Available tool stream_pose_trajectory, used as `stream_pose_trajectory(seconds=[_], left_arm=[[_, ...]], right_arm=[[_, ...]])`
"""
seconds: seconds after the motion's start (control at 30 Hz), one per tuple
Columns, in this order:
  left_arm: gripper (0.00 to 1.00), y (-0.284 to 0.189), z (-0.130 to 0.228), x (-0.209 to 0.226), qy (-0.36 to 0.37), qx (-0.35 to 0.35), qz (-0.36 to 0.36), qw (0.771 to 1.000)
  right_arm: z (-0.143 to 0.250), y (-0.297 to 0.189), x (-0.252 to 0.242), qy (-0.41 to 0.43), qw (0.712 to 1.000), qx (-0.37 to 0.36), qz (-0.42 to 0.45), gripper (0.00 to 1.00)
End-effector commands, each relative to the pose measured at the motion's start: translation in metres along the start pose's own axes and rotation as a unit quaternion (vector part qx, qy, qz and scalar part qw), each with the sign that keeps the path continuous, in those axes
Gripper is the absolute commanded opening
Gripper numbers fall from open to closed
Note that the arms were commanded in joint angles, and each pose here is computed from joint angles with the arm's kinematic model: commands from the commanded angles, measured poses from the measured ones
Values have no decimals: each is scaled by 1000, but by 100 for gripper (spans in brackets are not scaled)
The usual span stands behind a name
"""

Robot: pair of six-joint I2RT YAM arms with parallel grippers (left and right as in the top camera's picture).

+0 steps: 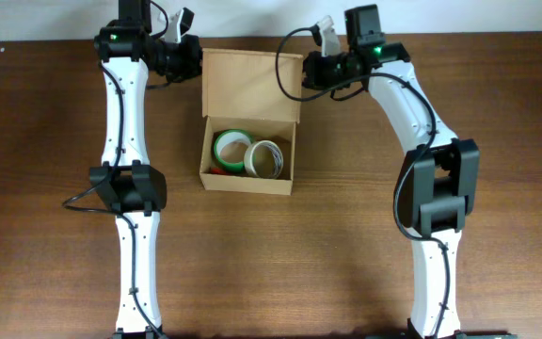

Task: Pack container
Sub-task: 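Push the lid flaps down over the box with both grippers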

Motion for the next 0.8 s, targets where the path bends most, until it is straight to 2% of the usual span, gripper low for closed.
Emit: stream_pose_trajectory(seconds=[0.0, 0.3, 0.53, 0.77], left_arm=[[1, -10, 4, -12, 18, 6, -35, 999], [2, -35, 15, -36, 50, 24, -98, 994], [2, -53, 19, -73, 102, 20, -149, 983], [2, -57, 19, -76, 106, 17, -163, 981]], right_arm=[[-4, 2, 25, -63, 997, -1, 42, 4], [9, -5, 53, -128, 982, 39, 131, 4], [17, -8, 69, -164, 974, 54, 147, 4], [12, -20, 80, -187, 969, 41, 154, 4]])
Point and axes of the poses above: each gripper's point midway between its finger pads, its own y axis out along the fingers, its own x axis along the line the jaws close on, z = x × y, the point moved 6 cm from there along -y, back along the fingers, and after that the axes turned 2 degrees about y, right-handed, at the moved point
